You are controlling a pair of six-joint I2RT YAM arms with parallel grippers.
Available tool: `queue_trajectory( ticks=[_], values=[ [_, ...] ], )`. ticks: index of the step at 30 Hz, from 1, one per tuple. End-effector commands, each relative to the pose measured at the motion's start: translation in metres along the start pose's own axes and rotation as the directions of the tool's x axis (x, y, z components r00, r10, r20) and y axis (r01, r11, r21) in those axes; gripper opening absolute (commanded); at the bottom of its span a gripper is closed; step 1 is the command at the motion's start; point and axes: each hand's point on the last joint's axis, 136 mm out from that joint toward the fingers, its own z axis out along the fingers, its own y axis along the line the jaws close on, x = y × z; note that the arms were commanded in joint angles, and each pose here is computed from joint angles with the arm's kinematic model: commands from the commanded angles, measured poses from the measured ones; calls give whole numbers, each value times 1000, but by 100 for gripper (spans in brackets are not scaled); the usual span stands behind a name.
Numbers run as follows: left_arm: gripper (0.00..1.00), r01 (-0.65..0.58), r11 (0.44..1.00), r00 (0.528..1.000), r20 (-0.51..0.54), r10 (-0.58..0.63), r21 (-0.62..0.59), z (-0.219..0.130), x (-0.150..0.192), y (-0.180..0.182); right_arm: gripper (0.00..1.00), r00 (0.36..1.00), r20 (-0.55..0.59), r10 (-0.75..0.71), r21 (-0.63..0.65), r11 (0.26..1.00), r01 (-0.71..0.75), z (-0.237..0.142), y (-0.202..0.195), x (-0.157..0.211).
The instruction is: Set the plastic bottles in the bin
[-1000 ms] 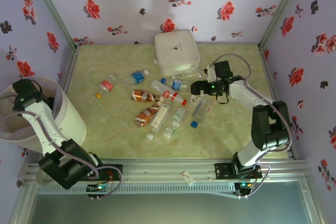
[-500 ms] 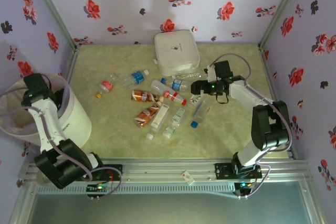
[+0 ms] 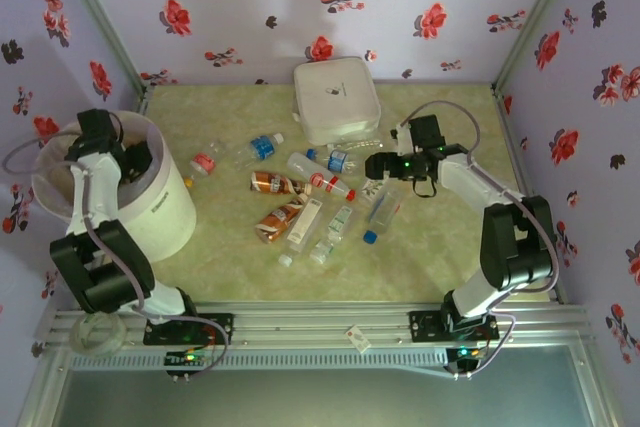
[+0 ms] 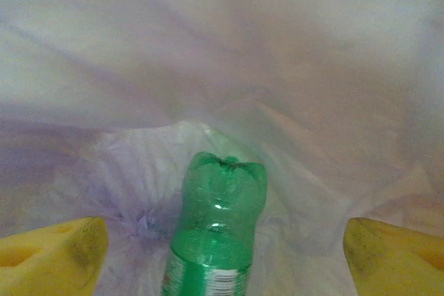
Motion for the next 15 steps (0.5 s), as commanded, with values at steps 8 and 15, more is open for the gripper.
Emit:
queue_trajectory(
  ticks=[8,15],
  values=[
    [100,-73,997,991,106,75,-25,-38,-29,-17,99,993,-34,116,198,974,-107,-39,-26,14],
    [100,-107,992,961,250,121,-69,-121,-44,-6,92,978,-73,194,287,944,-166,-56,-13,59]
  ],
)
